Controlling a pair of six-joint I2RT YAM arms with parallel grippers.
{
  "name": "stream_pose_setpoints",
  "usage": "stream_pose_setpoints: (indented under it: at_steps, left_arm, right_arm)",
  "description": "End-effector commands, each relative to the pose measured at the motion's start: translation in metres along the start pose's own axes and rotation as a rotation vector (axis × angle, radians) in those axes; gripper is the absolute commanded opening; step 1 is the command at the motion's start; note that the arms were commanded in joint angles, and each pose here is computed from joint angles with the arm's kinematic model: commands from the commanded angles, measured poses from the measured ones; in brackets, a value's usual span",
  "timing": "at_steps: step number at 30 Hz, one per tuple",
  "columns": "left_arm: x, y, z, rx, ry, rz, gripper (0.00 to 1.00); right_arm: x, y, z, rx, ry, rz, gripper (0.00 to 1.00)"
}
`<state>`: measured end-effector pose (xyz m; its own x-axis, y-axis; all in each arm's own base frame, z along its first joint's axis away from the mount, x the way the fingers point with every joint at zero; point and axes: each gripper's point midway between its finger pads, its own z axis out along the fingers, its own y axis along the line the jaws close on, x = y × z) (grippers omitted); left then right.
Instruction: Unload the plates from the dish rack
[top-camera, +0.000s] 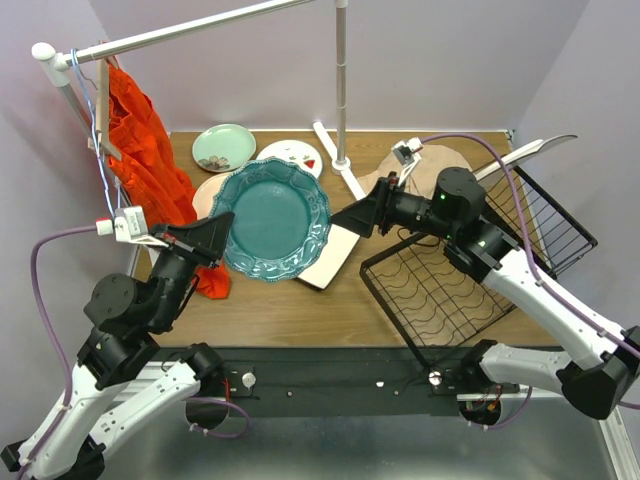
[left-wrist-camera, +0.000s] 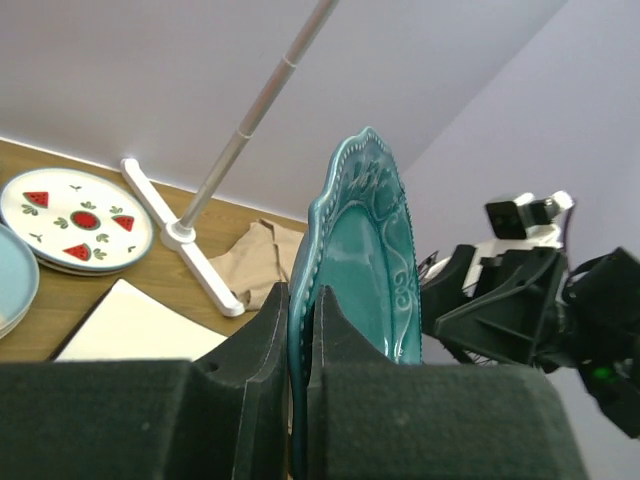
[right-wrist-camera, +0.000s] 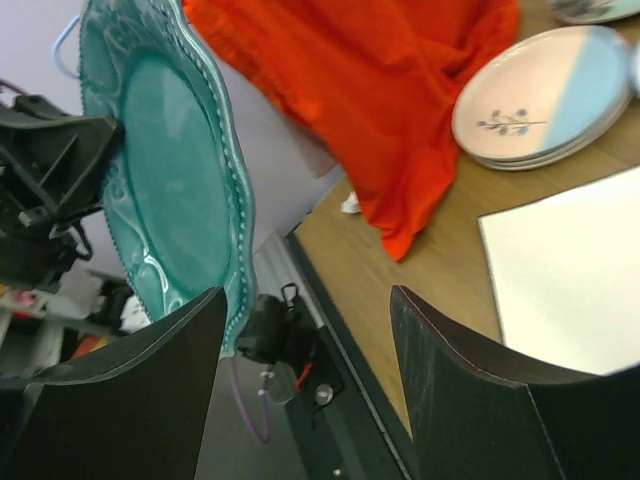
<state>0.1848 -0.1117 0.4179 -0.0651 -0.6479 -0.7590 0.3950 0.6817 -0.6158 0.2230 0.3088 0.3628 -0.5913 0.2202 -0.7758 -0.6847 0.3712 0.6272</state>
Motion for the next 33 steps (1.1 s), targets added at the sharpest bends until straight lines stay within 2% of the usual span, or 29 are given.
stream_pose_setpoints:
  at_steps: [1,8,11,12,14,19,22,23,26,27,28,29,31,33]
  left_arm:
    - [-0.029,-0.022,-0.003,0.081,-0.11,-0.171,0.0]
    - [-0.026,-0.021,-0.001,0.081,-0.112,-0.179,0.0]
    - [-0.025,-0.021,-0.001,0.089,-0.122,-0.19,0.0]
    - [-0.023,-0.021,0.0,0.09,-0.116,-0.19,0.0]
    - [-0.02,-0.023,0.002,0.098,-0.105,-0.192,0.0]
    - [-0.015,-0.026,0.003,0.125,-0.098,-0.208,0.0]
    - [-0.011,-0.026,0.004,0.132,-0.093,-0.218,0.0]
    - [-0.012,-0.027,0.005,0.136,-0.096,-0.219,0.0]
    - [-0.007,-0.026,0.008,0.131,-0.085,-0.218,0.0]
    - [-0.006,-0.025,0.008,0.126,-0.083,-0.215,0.0]
    - [-0.008,-0.023,0.009,0.115,-0.088,-0.217,0.0]
    - [-0.005,-0.019,0.009,0.091,-0.079,-0.209,0.03]
    - [-0.007,-0.011,0.007,0.055,-0.094,-0.204,0.18]
    - [-0.004,-0.001,0.004,0.019,-0.095,-0.201,0.47]
  right_arm:
    - [0.004,0.033,0.009,-0.23,0.042,0.001,0.75]
    - [0.008,0.04,0.013,-0.307,0.063,0.041,0.74]
    - [0.015,0.035,0.018,-0.308,0.085,0.059,0.63]
    - [0.017,0.035,0.019,-0.312,0.091,0.077,0.54]
    - [0.019,0.037,0.019,-0.338,0.096,0.099,0.49]
    - [0.024,0.032,0.025,-0.346,0.11,0.116,0.53]
    - [0.025,0.033,0.025,-0.352,0.117,0.113,0.5]
    - [0.025,0.033,0.025,-0.351,0.116,0.116,0.45]
    - [0.024,0.033,0.025,-0.349,0.115,0.128,0.2]
    - [0.024,0.033,0.025,-0.345,0.115,0.141,0.01]
    - [0.023,0.029,0.027,-0.327,0.105,0.156,0.01]
    - [0.023,0.029,0.026,-0.321,0.099,0.165,0.01]
    - [0.019,0.027,0.027,-0.296,0.076,0.203,0.01]
    - [0.014,0.026,0.027,-0.282,0.057,0.227,0.01]
